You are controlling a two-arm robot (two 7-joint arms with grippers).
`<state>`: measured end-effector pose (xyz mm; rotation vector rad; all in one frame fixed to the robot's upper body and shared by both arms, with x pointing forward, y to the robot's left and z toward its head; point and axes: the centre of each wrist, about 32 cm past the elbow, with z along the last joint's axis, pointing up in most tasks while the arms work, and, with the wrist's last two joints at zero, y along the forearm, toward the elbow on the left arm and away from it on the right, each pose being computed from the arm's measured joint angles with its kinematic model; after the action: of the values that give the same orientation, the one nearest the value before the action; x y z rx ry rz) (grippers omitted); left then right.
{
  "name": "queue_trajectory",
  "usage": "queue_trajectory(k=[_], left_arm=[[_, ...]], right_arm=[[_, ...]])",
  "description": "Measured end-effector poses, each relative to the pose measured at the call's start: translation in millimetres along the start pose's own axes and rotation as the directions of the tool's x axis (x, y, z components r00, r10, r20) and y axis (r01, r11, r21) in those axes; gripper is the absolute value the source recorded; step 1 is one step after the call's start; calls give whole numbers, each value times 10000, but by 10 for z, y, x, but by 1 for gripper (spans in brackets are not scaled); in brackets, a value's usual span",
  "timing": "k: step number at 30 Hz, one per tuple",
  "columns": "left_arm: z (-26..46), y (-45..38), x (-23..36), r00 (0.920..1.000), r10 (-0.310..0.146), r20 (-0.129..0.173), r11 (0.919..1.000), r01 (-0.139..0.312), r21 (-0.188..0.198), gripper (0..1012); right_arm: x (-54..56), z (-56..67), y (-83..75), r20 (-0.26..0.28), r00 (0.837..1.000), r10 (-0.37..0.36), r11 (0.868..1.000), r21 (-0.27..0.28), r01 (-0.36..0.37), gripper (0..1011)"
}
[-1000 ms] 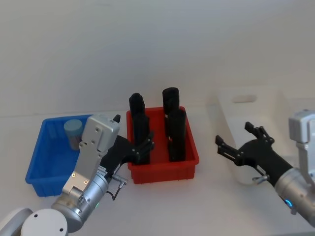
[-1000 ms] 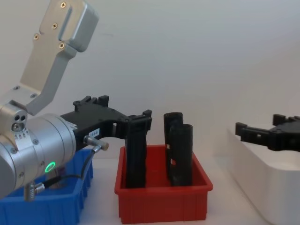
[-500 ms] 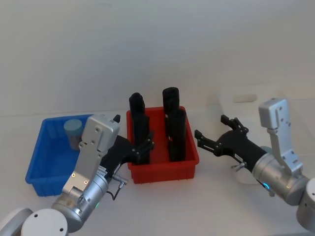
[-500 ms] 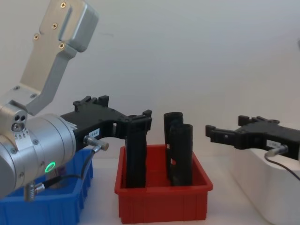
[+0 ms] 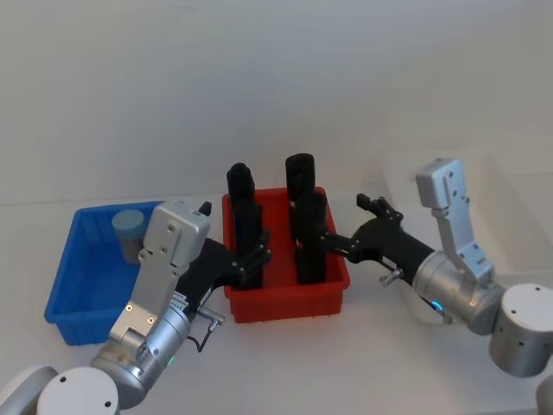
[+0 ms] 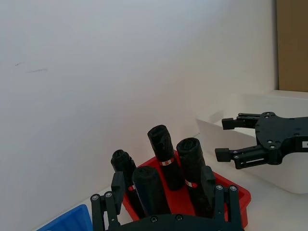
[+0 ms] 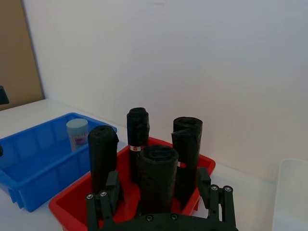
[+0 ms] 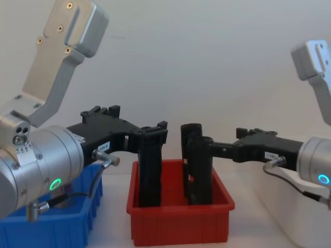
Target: Pick the cotton swabs from the blue box and place them into the white box.
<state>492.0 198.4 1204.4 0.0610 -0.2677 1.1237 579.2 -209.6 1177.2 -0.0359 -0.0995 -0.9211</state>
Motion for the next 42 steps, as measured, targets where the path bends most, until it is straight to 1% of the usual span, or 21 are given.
queue_trajectory(k=[1, 13, 21, 32, 41, 42], left_arm=[[0, 0, 0, 10000, -1, 0, 10000, 1, 0, 1004], [0, 0, 0, 10000, 0, 0, 10000, 0, 0, 1004], [0, 0, 0, 10000, 0, 0, 10000, 0, 0, 1004], [0, 0, 0, 10000, 0, 0, 10000, 0, 0, 1004], [0, 0, 0, 10000, 0, 0, 10000, 0, 0, 1004], [0, 0, 0, 10000, 0, 0, 10000, 0, 0, 1004]], right_arm=[[9, -22, 29, -38, 10000, 58, 10000, -58, -58, 1002], [40, -55, 249, -142, 9991, 393, 9991, -148, -395, 1002], [55, -68, 334, -118, 9993, 341, 9992, -219, -343, 1002], [80, -128, 427, -142, 9996, 228, 9989, -417, -234, 1002], [96, -189, 522, -239, 9991, 359, 9978, -545, -372, 1002], [98, -196, 539, -265, 9989, 392, 9977, -546, -406, 989]])
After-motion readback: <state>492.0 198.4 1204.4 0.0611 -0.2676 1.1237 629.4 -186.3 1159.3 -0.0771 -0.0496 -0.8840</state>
